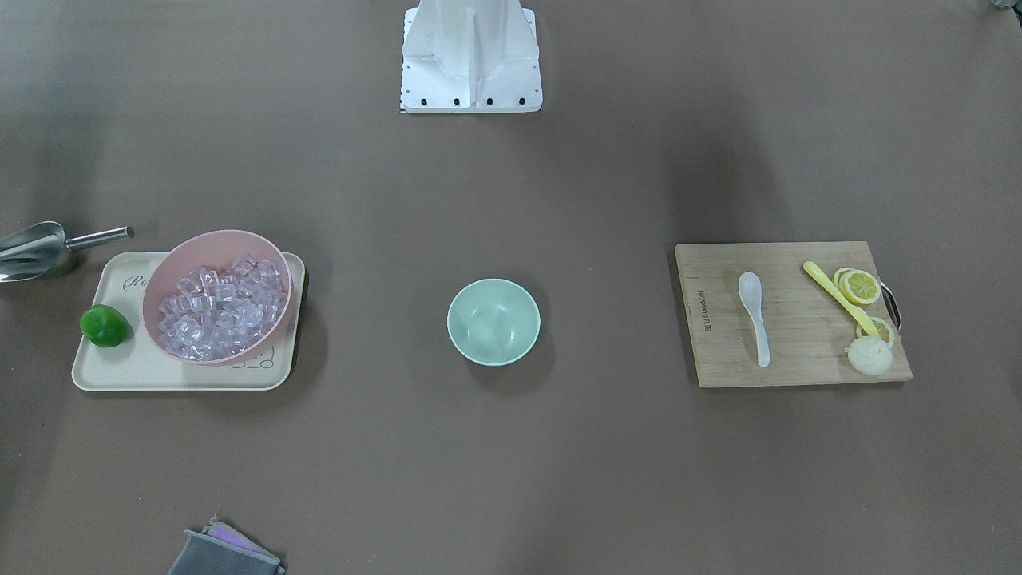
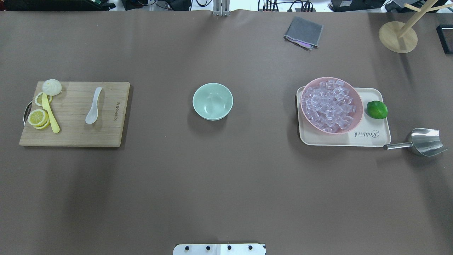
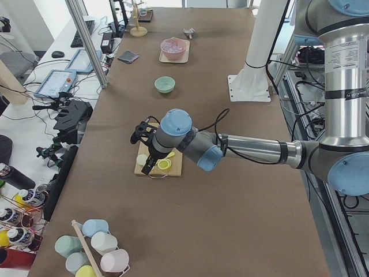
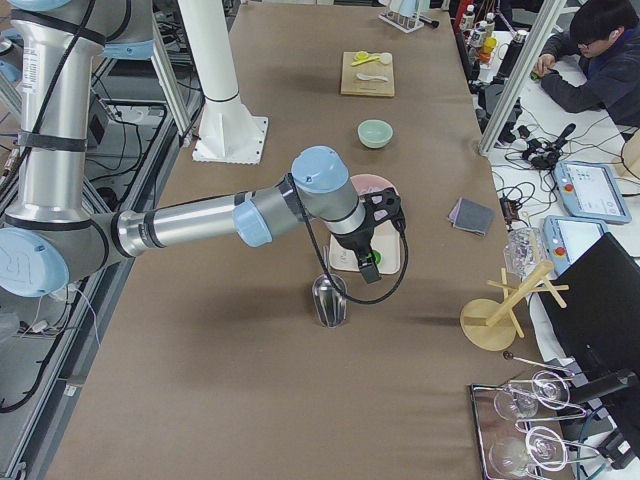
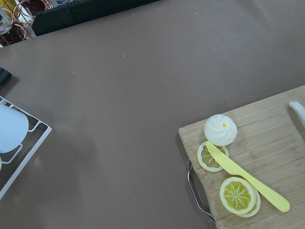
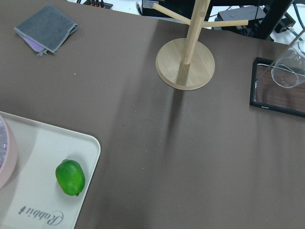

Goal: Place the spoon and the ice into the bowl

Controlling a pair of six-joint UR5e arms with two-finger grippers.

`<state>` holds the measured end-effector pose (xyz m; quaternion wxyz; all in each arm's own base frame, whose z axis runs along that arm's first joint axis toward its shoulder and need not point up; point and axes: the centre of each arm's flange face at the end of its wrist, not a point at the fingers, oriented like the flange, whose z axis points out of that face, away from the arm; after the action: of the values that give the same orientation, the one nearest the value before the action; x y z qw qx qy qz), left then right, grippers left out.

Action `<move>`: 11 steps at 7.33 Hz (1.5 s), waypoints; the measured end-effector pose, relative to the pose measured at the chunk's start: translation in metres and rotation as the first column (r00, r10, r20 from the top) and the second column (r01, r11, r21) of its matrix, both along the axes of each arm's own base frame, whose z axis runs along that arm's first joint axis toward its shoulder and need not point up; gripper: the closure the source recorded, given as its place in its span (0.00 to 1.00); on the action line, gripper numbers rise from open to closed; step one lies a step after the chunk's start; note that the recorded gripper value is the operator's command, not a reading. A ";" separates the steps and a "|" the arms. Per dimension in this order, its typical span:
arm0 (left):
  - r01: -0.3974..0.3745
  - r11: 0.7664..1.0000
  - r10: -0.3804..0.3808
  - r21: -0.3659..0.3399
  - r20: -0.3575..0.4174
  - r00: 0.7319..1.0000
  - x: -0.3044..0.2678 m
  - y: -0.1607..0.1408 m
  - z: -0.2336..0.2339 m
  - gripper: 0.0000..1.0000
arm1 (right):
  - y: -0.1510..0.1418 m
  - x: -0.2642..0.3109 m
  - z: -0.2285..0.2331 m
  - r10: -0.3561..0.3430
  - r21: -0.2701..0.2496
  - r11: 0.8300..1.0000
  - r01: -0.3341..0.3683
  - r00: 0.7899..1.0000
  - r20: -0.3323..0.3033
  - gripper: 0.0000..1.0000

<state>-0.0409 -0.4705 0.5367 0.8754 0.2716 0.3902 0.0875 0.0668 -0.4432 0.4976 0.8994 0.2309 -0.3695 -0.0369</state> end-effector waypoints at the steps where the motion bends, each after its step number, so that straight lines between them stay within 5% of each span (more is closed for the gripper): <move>1: -0.020 0.999 0.020 0.034 -0.001 1.000 0.011 -0.012 -0.014 0.02 | -0.011 -0.018 -0.014 -0.039 0.032 0.999 0.039 0.999 0.003 0.01; 3: -0.083 0.994 0.083 0.067 -0.008 0.996 0.049 -0.040 -0.035 0.02 | -0.038 -0.075 -0.051 -0.147 0.106 0.984 0.145 0.989 0.007 0.01; 5: -0.081 0.997 0.080 -0.013 -0.065 0.995 0.097 -0.059 -0.047 0.02 | -0.054 -0.134 -0.085 -0.195 0.112 0.975 0.190 0.980 0.035 0.01; 8: -0.022 0.985 0.007 -0.171 -0.088 0.996 0.191 -0.070 -0.060 0.02 | -0.057 -0.223 -0.119 -0.042 -0.041 0.998 0.046 0.996 0.081 0.00; 11: 0.067 0.979 -0.074 -0.191 -0.032 0.997 0.290 -0.068 -0.073 0.03 | -0.051 -0.280 -0.137 0.130 -0.158 0.981 -0.112 0.986 0.108 0.00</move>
<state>0.2494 -0.5382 0.4633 0.8921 0.2022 0.4038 0.0136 -0.2129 -0.4945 0.3601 0.8915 0.1857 -0.4089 0.0600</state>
